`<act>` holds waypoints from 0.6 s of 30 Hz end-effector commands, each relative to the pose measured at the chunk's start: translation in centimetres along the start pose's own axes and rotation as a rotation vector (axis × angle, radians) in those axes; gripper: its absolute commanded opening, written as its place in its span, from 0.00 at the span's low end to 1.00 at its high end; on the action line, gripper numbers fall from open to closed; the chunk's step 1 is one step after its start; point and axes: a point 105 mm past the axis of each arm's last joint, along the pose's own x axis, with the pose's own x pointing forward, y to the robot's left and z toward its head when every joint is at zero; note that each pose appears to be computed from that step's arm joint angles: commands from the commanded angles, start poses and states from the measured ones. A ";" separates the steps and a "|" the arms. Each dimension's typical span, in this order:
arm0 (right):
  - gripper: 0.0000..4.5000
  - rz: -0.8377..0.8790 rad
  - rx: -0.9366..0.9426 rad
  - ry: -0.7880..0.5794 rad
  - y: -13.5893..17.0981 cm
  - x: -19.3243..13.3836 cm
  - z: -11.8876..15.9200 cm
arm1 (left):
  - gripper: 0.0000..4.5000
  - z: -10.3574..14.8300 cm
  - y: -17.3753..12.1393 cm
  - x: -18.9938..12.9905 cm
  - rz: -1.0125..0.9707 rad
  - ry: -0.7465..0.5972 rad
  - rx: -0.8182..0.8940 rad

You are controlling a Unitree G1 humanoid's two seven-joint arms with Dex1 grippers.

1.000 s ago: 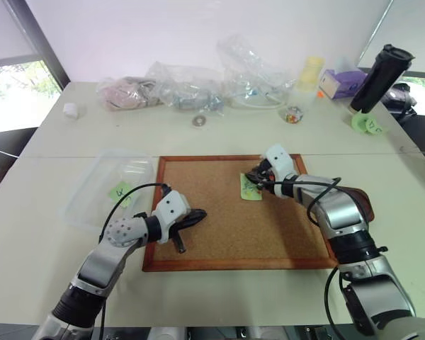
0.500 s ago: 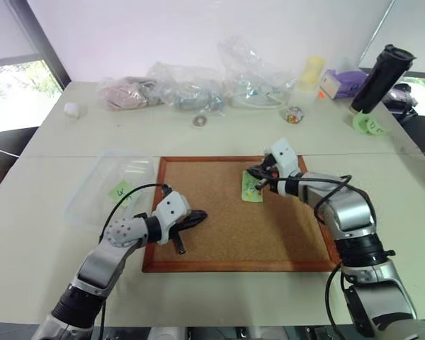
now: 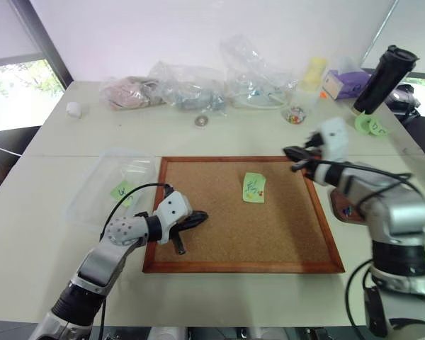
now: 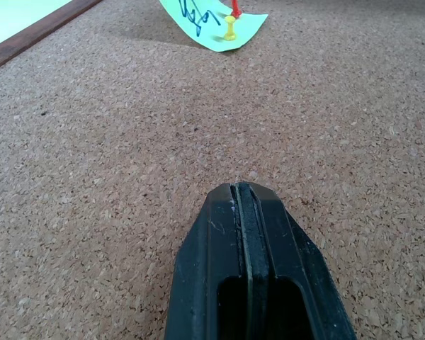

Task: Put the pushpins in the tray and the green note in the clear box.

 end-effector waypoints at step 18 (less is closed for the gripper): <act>0.01 -0.326 0.095 0.184 -7.4 -8.9 -7.5 | 0.00 -3.2 -1.9 1.3 -0.118 0.114 -0.091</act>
